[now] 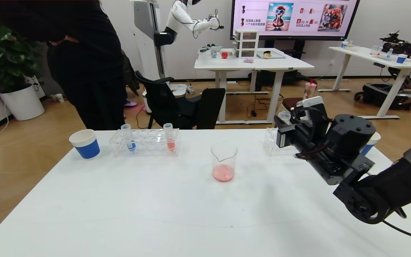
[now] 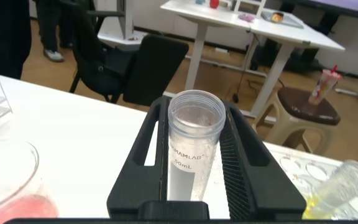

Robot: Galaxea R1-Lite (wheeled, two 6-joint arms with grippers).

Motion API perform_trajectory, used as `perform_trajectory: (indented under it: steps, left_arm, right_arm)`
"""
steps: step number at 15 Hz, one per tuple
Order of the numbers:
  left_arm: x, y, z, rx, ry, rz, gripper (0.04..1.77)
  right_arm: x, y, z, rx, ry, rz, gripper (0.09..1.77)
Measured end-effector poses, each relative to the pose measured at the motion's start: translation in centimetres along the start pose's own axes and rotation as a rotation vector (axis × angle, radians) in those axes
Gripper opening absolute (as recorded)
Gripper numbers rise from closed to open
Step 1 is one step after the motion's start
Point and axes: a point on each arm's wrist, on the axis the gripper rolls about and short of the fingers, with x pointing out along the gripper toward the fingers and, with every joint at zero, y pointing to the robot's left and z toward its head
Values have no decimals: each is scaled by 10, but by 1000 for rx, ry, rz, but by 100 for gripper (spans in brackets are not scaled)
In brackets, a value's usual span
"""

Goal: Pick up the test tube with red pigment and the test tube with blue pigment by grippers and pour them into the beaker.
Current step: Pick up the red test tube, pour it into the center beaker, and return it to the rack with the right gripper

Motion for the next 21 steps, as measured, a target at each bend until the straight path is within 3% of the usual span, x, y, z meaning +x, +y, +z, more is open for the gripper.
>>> perform_trajectory:
  steps: [3,9,13,17,21]
  left_arm:
    - [0,0,0,0,0,0,175]
    - [0,0,0,0,0,0,175]
    - [0,0,0,0,0,0,175]
    - [0,0,0,-1,0,1,175]
    - [0,0,0,-1,0,0,175]
  right_arm:
    - [-10,-19,9,26,-24,-20,51]
    - [-26,-50,14,16,-75,14,51]
    - [-27,-79,23,7,-78,-57,51]
    - [-21,-121,39,21,63,-143,51]
    - [-18,-173,65,66,77,-269,51]
